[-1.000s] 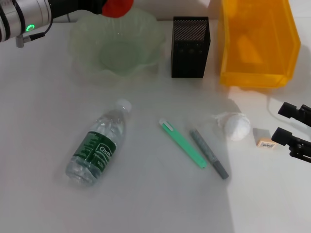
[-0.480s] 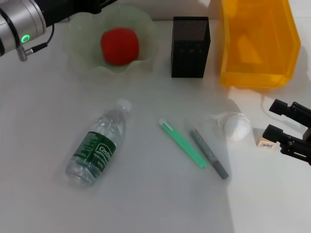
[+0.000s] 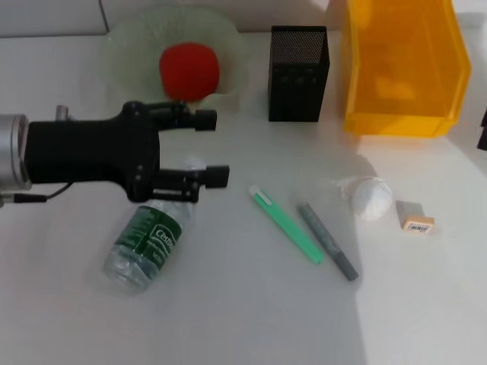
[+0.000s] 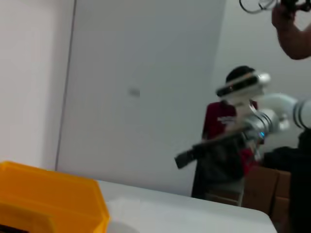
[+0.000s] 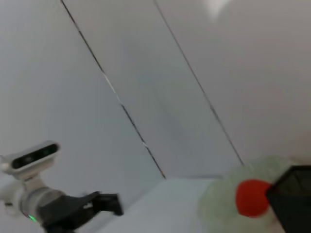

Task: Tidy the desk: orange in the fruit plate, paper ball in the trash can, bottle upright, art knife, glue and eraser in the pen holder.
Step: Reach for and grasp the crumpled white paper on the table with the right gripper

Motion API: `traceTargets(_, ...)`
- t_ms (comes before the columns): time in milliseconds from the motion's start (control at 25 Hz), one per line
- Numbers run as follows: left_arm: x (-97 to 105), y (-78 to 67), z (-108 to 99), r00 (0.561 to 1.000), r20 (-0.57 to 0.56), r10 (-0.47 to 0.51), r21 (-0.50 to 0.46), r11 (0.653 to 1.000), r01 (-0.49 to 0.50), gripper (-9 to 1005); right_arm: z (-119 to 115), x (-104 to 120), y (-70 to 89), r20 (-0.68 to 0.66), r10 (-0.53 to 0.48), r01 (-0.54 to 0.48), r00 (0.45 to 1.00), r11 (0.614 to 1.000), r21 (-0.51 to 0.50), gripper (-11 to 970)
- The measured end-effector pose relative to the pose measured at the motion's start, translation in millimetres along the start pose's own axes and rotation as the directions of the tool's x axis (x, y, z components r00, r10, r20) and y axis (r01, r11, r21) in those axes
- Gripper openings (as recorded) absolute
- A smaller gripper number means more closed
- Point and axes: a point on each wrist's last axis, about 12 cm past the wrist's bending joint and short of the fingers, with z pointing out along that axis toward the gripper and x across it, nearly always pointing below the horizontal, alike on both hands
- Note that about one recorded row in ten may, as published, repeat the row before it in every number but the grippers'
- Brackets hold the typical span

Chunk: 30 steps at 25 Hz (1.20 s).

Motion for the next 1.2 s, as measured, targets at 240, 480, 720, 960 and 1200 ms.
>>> traceTargets(240,10.9,-12.0,-5.6,1.000,-0.003,-0.029,0.019,0.999,0.029,825,17.1,-75.4,30.0,-0.341,-0.039,0.079,0.939,0.991,0.104,789)
traceTargets(480,18.0,-15.4,-8.7,0.998,-0.011,-0.060,0.010,0.998,0.060,825,104.8,-109.3,35.8,-0.695,-0.062,0.280,0.716,0.938,0.204,789)
traceTargets(720,22.4,-17.7,-11.0,0.997,-0.019,-0.072,0.002,0.997,0.072,825,162.8,-81.3,4.2,-0.805,-0.021,0.297,0.593,0.935,0.194,789)
traceTargets(960,26.3,-19.2,-11.2,0.996,-0.016,-0.083,-0.003,0.997,0.083,826,193.6,-47.0,-8.9,-0.851,-0.020,0.295,0.524,0.942,0.159,789)
traceTargets(1200,26.7,-19.2,-9.9,0.996,-0.013,-0.084,-0.005,0.996,0.084,826,204.9,-28.0,-13.9,-0.872,-0.019,0.302,0.489,0.942,0.148,788)
